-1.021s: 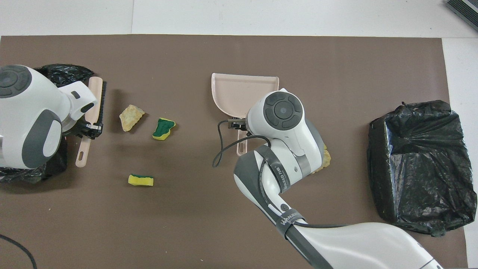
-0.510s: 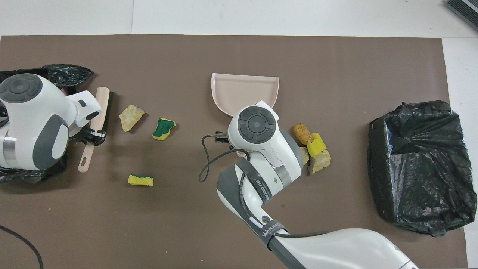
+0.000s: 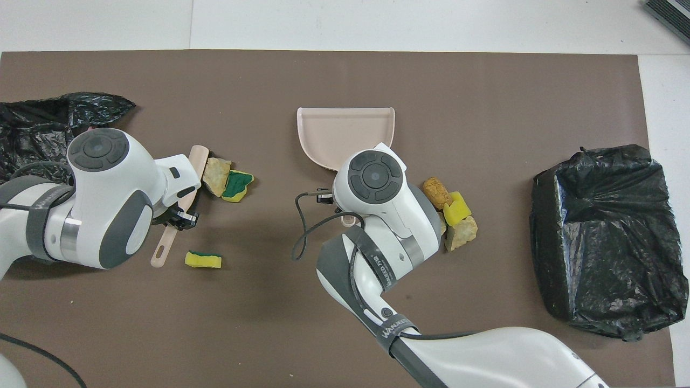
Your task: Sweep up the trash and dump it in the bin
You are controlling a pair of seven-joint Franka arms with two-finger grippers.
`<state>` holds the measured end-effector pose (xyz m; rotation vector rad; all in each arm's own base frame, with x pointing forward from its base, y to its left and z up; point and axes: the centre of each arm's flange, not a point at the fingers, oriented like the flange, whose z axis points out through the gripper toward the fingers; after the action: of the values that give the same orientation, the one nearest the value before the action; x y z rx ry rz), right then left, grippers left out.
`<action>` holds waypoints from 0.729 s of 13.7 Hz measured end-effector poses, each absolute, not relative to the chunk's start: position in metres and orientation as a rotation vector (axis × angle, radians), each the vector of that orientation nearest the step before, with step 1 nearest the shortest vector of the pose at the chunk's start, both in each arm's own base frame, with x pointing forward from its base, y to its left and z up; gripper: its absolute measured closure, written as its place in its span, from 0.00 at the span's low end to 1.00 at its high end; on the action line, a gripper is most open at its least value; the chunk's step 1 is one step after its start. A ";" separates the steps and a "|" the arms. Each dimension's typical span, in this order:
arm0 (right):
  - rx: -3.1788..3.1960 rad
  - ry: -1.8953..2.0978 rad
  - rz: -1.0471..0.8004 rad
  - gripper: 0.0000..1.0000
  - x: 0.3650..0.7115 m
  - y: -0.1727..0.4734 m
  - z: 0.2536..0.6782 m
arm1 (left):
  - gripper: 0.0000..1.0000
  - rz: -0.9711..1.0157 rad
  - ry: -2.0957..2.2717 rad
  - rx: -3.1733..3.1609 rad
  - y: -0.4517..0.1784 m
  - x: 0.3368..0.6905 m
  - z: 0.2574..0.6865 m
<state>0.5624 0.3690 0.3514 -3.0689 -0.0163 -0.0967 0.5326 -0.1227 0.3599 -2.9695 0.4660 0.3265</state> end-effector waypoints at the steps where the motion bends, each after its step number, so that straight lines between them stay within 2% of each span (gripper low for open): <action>1: -3.069 -0.105 -0.096 0.67 0.561 0.370 0.352 | 0.74 0.354 0.451 -2.963 -0.124 0.530 0.367; 4: -3.053 -0.451 -0.082 0.67 0.560 0.363 0.366 | 0.74 0.371 0.320 -2.959 -0.114 0.518 0.412; 6: -3.033 -0.676 -0.027 0.67 0.554 0.348 0.389 | 0.74 0.409 0.151 -2.943 -0.108 0.499 0.440; 8: -2.997 -0.881 0.038 0.67 0.537 0.327 0.416 | 0.74 0.431 -0.098 -2.902 -0.111 0.478 0.447; 10: -2.893 -1.185 0.065 0.67 0.517 0.301 0.432 | 0.74 0.432 -0.312 -2.837 -0.127 0.453 0.434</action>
<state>0.5171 0.3009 0.4324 -2.8928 -1.1853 0.0646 0.4528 -0.1275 0.4341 -2.8375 -0.3118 0.4324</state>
